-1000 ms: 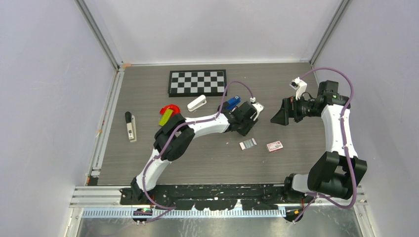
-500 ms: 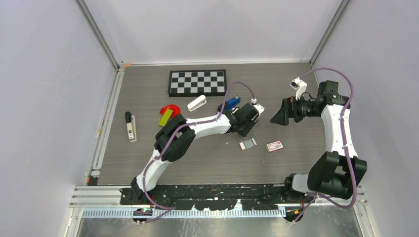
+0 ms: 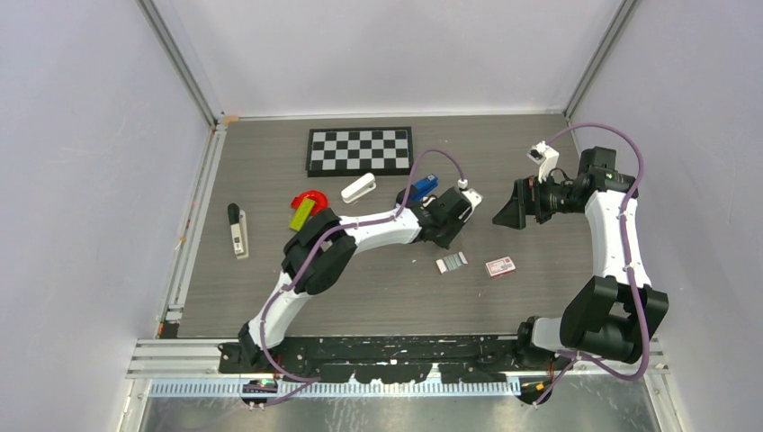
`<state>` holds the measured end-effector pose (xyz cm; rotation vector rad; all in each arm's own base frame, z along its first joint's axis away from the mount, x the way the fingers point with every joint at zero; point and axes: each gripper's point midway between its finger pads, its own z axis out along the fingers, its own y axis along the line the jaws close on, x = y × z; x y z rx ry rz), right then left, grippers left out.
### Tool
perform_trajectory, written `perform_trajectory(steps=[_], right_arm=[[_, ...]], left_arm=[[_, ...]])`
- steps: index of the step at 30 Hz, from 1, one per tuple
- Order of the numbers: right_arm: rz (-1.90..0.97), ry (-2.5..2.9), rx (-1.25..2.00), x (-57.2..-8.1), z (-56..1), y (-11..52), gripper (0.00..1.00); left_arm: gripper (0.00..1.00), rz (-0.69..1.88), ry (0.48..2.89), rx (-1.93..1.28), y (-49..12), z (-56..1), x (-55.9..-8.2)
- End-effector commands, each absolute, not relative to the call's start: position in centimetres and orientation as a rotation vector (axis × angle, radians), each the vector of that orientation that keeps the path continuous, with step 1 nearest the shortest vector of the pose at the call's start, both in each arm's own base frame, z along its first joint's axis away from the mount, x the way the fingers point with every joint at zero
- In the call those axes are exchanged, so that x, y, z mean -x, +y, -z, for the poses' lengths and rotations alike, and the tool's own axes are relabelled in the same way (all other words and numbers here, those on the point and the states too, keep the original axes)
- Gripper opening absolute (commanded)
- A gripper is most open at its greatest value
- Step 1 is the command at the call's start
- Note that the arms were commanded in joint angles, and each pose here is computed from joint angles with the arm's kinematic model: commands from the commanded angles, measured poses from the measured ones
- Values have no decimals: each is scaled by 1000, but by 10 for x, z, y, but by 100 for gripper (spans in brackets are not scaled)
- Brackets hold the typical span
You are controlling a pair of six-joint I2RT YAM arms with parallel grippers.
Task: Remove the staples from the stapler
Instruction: Pick up the staple from the center of the board.
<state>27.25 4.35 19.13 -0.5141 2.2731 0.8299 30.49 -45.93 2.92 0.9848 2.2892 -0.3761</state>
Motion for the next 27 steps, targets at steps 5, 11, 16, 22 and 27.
perform_trajectory(steps=[5, 11, 16, 22, 27], right_arm=[[-860, 2253, 522, -270, -194, 47, 100], [-900, 2241, 544, -266, -195, 51, 100], [-924, 2222, 556, -264, -196, 54, 99], [-1006, 2174, 602, -255, -201, 65, 100], [-1141, 2103, 684, -240, -213, 87, 100]], left_arm=[[7, 429, 2254, -935, -456, -46, -299], [5, 532, 2178, -817, -452, -76, -300], [5, 642, 2136, -689, -441, -100, -303], [5, 900, 2023, -541, -432, -140, -295], [4, 1169, 1889, -405, -416, -177, -273]])
